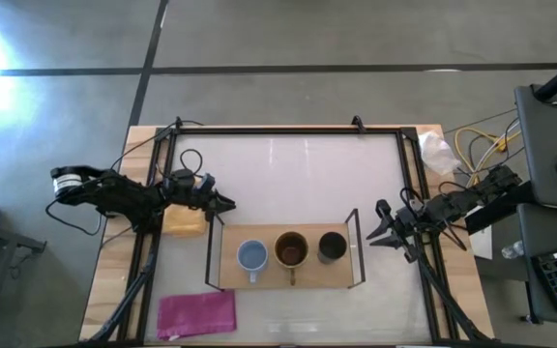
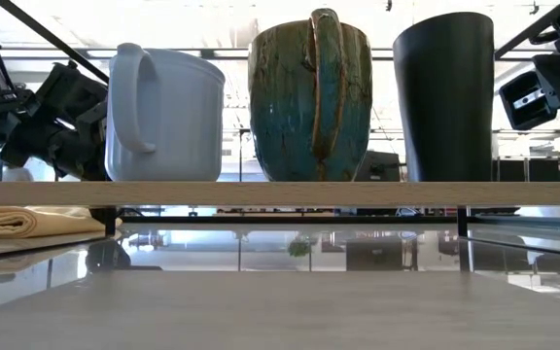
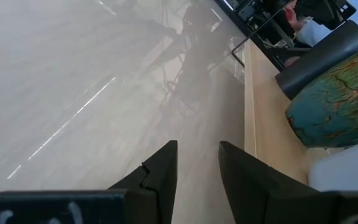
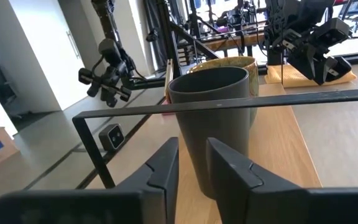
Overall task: Stack small to large cups/mugs on shelf
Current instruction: Return to Home Position
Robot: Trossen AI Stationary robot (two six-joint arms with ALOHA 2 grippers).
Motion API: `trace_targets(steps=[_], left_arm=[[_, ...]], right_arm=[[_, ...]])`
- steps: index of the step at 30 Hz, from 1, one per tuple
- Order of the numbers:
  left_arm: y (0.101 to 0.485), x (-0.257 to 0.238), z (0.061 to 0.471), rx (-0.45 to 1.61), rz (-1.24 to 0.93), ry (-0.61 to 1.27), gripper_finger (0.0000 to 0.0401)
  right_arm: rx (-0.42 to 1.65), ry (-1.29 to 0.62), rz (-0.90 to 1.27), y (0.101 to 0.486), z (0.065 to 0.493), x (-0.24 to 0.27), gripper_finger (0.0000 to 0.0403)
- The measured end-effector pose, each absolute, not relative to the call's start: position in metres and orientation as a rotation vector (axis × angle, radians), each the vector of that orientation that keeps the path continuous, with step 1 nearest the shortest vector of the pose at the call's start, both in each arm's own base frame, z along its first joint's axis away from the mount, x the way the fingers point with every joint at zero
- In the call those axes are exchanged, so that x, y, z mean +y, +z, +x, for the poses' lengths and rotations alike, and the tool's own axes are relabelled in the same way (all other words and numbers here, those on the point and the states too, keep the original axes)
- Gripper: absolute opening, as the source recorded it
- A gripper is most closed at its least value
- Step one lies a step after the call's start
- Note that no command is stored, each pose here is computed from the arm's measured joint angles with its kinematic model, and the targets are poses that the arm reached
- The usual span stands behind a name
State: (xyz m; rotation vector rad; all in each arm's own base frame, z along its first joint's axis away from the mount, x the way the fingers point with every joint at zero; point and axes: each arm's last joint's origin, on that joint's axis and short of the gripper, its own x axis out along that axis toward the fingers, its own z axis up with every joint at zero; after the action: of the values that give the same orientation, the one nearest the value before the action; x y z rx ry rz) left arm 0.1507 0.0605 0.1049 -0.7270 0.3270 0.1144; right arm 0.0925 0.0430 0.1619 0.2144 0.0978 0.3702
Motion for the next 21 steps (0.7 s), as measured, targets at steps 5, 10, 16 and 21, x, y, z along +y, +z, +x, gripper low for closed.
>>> trace_targets(steps=[5,10,16,21], left_arm=[[0.105,0.0606,0.1508,0.327,-0.727,0.114,0.0103],[0.105,0.0606,0.1508,0.327,-0.727,0.114,0.0103],[0.105,0.0605,0.1508,0.327,-0.727,0.114,0.0103],[0.105,0.0605,0.1508,0.327,-0.727,0.114,0.0103]], right_arm=[[0.098,0.37,0.215,0.1619,0.0925,0.043,0.0073],[0.098,0.371,0.215,0.1619,0.0925,0.043,0.0078],[0.098,0.37,0.215,0.1619,0.0925,0.043,0.0084],[0.098,0.371,0.214,0.1619,0.0925,0.043,0.008]])
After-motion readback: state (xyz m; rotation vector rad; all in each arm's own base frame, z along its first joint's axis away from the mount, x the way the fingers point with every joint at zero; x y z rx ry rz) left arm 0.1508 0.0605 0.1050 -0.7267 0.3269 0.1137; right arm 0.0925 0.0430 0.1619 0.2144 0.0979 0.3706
